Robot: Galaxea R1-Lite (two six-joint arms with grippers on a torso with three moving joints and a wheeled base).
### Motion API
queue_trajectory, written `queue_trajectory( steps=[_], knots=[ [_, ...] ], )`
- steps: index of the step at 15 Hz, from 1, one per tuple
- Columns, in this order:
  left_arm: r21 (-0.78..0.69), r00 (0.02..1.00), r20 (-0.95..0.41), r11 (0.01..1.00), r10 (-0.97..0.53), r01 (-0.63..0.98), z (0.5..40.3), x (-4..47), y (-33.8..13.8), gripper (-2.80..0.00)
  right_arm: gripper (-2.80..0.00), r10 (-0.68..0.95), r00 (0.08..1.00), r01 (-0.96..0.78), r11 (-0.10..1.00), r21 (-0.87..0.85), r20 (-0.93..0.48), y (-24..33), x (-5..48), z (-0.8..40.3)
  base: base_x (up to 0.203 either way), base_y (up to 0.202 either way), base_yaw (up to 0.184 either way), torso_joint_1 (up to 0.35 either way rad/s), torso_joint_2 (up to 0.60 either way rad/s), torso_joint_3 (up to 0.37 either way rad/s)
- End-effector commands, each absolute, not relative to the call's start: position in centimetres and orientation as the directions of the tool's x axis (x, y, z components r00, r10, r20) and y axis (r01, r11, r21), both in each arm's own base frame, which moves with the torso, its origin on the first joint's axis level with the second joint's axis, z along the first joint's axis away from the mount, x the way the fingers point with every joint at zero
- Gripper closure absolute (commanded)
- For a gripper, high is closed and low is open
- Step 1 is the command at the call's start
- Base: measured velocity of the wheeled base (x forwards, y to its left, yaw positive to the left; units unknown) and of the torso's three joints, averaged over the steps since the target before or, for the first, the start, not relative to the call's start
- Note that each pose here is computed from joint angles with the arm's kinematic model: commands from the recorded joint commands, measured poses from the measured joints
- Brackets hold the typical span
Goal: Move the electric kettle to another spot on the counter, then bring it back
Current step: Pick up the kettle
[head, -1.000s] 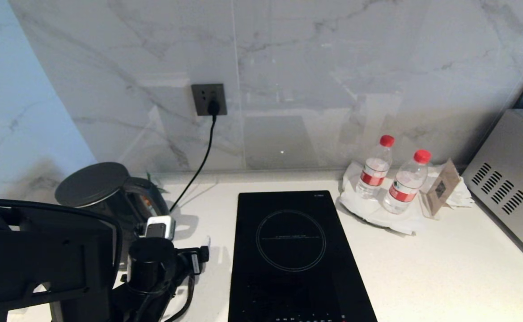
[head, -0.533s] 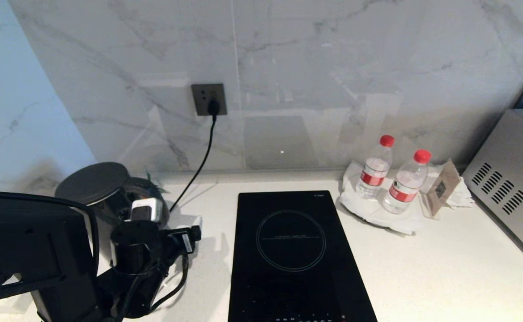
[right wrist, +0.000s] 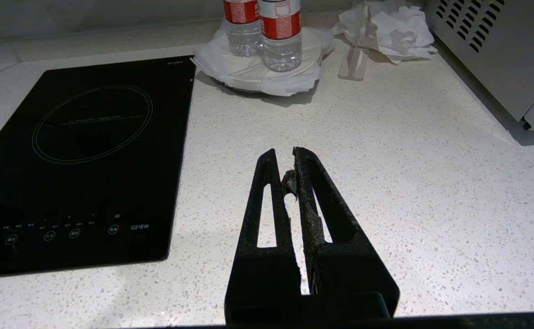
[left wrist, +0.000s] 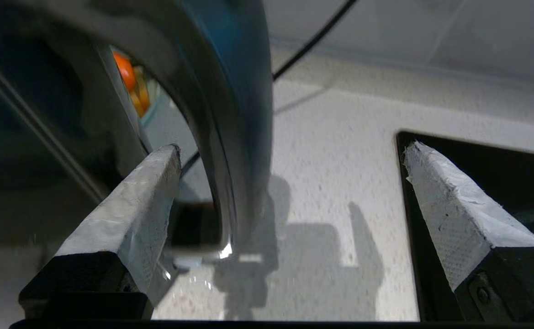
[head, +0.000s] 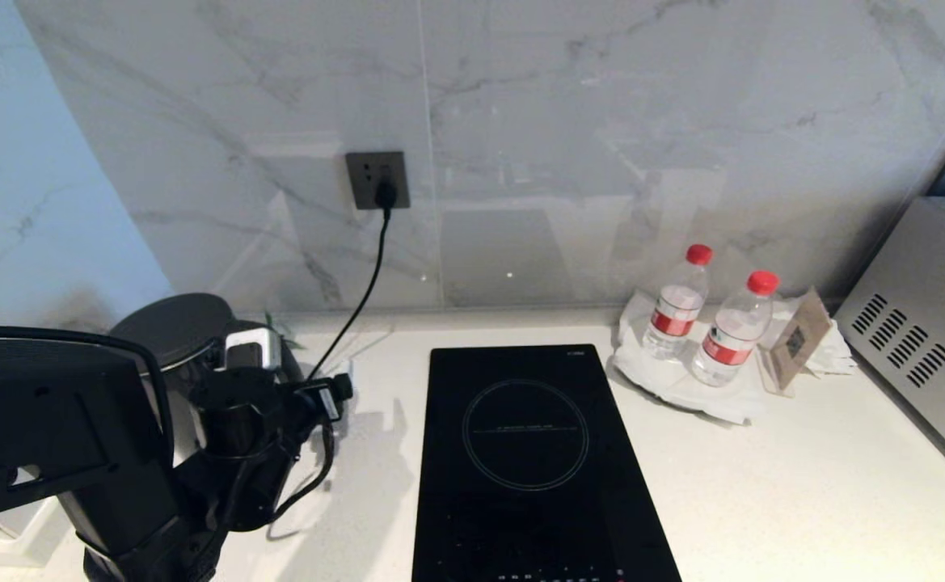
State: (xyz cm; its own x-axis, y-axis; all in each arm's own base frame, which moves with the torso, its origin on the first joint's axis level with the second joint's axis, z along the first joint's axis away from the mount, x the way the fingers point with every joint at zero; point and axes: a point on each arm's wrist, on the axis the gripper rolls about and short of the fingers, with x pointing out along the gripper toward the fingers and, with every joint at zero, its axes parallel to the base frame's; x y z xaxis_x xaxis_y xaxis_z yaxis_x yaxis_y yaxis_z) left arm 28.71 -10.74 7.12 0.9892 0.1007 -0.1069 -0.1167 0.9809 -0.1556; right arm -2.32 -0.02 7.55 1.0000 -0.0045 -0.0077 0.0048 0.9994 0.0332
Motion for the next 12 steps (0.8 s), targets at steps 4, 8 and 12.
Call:
queue_trajectory(
  steps=[4,8,12],
  knots=[
    [-0.190,0.993,-0.044,0.975,0.109,-0.116,8.2,30.0,-10.9,-2.80,0.00,-0.005,1.000,0.005,0.999,0.034,-0.009,0.0,-2.3,7.6,0.000,0.000,0.000,0.000,0.00,0.000],
    [-0.203,0.993,-0.020,0.973,0.113,-0.114,8.8,30.9,-11.1,-2.80,0.00,-0.005,1.000,0.005,0.999,0.034,-0.009,0.0,-2.3,7.6,0.000,0.000,0.000,0.000,0.00,0.000],
    [-0.206,0.992,-0.013,0.970,0.127,-0.127,9.3,32.0,-11.0,-2.80,0.00,-0.005,1.000,0.005,0.999,0.034,-0.009,0.0,-2.3,7.6,0.000,0.000,0.000,0.000,0.00,0.000]
  ],
)
